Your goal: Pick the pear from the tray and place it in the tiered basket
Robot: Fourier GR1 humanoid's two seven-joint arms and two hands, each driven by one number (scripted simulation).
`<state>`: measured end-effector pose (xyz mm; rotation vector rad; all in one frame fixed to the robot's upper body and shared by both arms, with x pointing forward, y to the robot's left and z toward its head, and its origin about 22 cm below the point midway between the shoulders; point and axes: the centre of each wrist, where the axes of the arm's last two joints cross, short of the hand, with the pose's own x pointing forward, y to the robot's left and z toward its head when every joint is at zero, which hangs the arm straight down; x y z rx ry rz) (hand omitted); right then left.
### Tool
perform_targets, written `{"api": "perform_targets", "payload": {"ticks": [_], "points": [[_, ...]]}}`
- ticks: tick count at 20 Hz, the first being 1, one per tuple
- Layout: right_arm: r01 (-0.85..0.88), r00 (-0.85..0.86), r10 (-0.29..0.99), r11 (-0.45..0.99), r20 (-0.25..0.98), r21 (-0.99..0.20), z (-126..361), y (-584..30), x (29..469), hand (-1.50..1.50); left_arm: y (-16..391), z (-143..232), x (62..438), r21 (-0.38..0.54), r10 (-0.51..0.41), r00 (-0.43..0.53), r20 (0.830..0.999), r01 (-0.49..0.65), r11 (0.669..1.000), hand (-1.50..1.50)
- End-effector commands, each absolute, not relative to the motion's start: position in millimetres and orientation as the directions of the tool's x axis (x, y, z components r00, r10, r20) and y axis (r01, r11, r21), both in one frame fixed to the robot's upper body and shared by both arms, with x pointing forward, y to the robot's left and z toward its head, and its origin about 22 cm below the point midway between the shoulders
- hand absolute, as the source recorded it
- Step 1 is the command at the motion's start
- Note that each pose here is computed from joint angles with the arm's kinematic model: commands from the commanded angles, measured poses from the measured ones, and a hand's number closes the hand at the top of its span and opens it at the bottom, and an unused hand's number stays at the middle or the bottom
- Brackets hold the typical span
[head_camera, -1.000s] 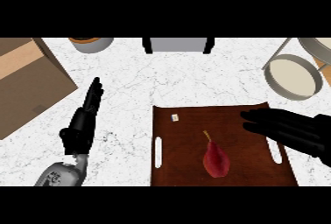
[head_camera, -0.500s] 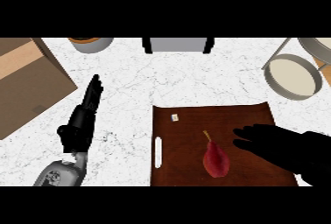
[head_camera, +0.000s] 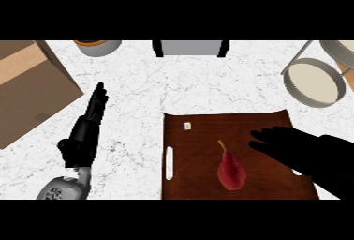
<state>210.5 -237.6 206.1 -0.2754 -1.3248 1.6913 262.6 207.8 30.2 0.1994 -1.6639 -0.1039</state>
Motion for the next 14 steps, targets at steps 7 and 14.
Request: {"api": "perform_targets", "payload": {"ticks": [7, 14], "points": [[-0.455, -0.635, 0.734, -0.105, 0.240, -0.884, 187.7, -222.9, 206.9, -1.50, 191.2, 24.7, 271.9, 0.177, -0.183, -0.107, 0.977, -0.061, 0.982, 0.00], [-0.373, -0.646, 0.742, -0.105, 0.178, -0.922, 166.1, -223.5, 223.7, -1.50, 210.5, 20.6, 270.7, 0.178, -0.183, -0.089, 0.979, -0.058, 0.982, 0.00]]}}
